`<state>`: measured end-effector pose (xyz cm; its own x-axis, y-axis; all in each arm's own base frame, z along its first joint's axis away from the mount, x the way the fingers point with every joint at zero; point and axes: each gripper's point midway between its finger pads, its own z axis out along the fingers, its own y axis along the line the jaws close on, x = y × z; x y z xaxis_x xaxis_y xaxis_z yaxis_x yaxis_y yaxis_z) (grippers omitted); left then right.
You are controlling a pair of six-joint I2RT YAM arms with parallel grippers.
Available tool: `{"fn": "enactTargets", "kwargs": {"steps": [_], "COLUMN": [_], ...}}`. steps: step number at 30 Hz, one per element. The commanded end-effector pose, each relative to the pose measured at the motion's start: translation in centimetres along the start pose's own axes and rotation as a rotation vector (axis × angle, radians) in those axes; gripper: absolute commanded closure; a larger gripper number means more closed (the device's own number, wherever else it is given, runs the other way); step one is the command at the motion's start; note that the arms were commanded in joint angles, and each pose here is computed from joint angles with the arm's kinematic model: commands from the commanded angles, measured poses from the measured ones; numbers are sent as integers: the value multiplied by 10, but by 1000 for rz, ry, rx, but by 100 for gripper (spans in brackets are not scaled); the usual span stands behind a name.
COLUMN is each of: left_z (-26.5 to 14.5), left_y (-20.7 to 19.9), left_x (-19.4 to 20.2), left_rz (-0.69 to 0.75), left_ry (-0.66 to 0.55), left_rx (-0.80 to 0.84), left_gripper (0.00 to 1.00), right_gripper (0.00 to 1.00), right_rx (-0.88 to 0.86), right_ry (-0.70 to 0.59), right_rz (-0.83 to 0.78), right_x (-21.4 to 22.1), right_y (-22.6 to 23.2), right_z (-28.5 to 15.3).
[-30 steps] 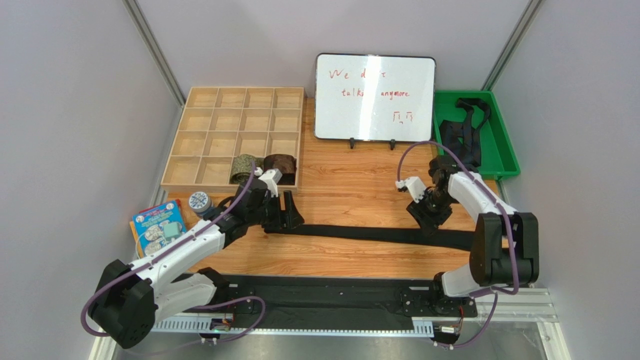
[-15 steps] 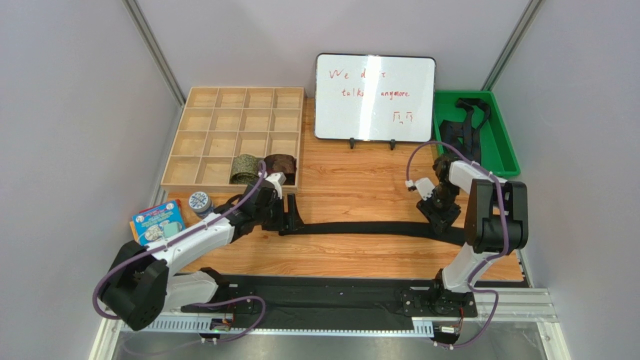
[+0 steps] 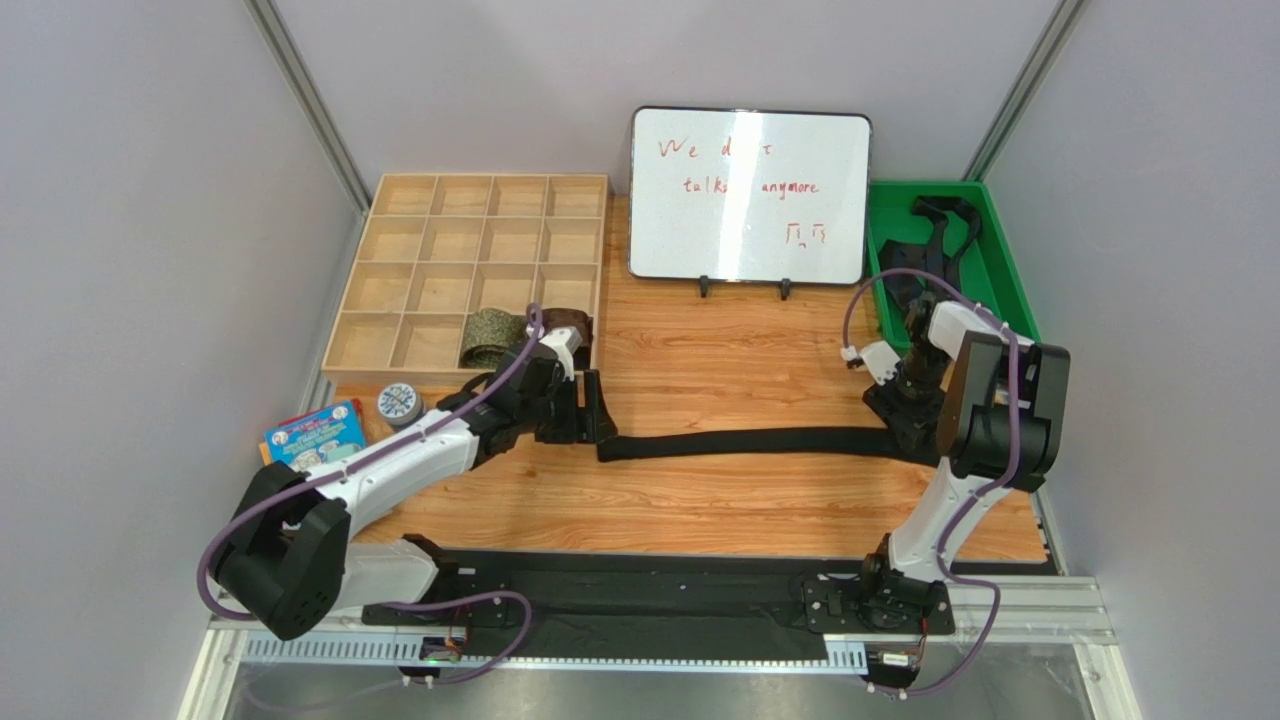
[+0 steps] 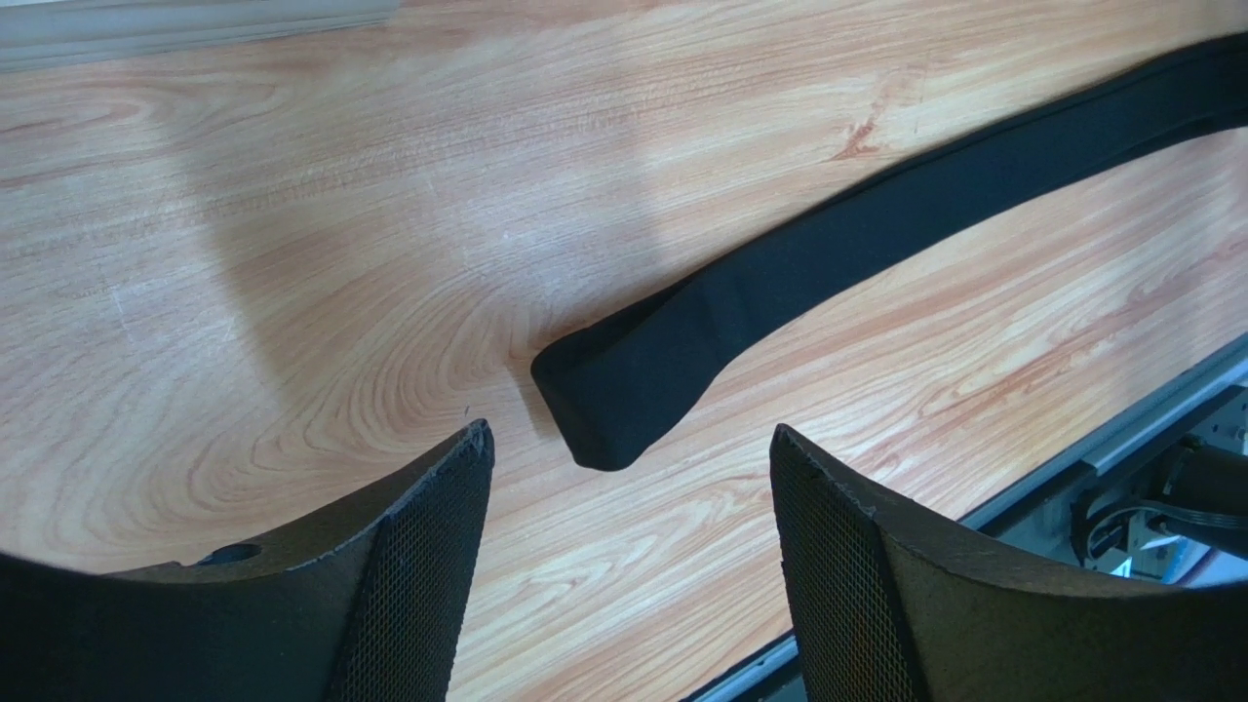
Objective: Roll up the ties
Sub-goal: Flatten out the tie at the center of the board.
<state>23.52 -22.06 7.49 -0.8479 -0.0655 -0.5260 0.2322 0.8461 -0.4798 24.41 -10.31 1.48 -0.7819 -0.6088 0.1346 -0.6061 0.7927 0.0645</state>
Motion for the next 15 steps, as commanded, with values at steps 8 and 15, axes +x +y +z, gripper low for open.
{"fn": "enactTargets", "kwargs": {"steps": [8,15], "left_z": [10,12], "left_y": [-11,2], "left_x": [24,24], "left_rz": [-53,-53], "left_ry": [70,73], "left_rx": [15,-73], "left_gripper": [33,50], "right_gripper": [39,44], "right_rx": [-179,-381], "right_ry": [-340,-381], "right_rz": [-40,-13], "right_x": [-63,-93], "right_y": [65,134], "right_z": [-68,-73]}}
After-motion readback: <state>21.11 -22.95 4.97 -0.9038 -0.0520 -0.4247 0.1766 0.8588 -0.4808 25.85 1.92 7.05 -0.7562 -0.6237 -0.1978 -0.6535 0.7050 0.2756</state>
